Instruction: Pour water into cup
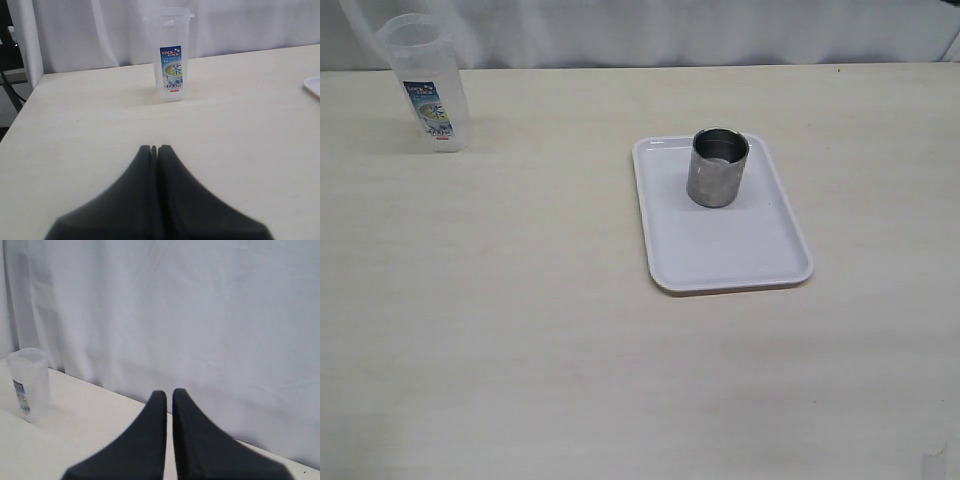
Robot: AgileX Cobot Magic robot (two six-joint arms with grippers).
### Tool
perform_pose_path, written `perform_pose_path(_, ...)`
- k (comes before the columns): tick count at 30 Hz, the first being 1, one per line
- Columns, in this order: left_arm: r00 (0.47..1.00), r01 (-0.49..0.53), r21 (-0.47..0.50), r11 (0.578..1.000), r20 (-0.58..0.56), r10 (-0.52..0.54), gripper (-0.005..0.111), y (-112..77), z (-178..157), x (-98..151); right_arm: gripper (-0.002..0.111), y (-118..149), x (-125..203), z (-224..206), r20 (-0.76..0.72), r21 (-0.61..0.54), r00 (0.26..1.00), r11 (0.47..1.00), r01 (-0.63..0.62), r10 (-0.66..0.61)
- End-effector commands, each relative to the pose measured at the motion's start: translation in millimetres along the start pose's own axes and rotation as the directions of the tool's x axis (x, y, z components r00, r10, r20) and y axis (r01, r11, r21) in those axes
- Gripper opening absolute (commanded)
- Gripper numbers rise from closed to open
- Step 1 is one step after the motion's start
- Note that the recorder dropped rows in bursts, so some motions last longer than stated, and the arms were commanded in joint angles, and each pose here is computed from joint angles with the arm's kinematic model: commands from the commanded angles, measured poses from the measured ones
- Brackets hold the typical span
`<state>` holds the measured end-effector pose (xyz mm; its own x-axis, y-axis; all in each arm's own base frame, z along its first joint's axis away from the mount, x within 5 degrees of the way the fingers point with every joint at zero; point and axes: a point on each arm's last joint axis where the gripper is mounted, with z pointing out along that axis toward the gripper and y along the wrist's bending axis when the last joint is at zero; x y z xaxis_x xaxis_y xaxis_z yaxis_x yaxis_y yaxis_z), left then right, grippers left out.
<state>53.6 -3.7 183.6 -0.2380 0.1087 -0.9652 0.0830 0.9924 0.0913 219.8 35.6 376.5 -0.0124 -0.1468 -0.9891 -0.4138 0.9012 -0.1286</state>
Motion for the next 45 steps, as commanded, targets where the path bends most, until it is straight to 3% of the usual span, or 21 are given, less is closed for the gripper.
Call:
perform_pose_path(1,1.0,0.004,-0.004,1.0,0.011,-0.004,0.0,0.2,0,0,0.004,17,13,-37,0.031,0.023,0.999,0.999,-0.032,0.031)
perform_pose_path(8,1.0,0.004,-0.004,1.0,0.011,-0.004,0.0,0.2,0,0,0.004,45,47,-84,0.068,0.01,0.983,0.985,-0.17,0.169)
perform_pose_path(14,1.0,0.004,-0.004,1.0,0.011,-0.004,0.0,0.2,0,0,0.004,60,62,-110,0.13,0.003,0.971,0.98,-0.201,0.199)
perform_pose_path(24,1.0,0.004,-0.004,1.0,0.011,-0.004,0.0,0.2,0,0,0.004,71,55,-135,0.243,0.006,0.961,0.99,-0.139,0.133)
perform_pose_path(40,1.0,0.004,-0.004,1.0,0.011,-0.004,0.0,0.2,0,0,0.004,69,54,-140,0.279,0.04,0.955,0.992,-0.119,0.104)
perform_pose_path(45,1.0,0.004,-0.004,1.0,0.011,-0.004,0.0,0.2,0,0,0.004,70,54,-139,0.335,0.05,0.942,0.998,-0.045,0.026)
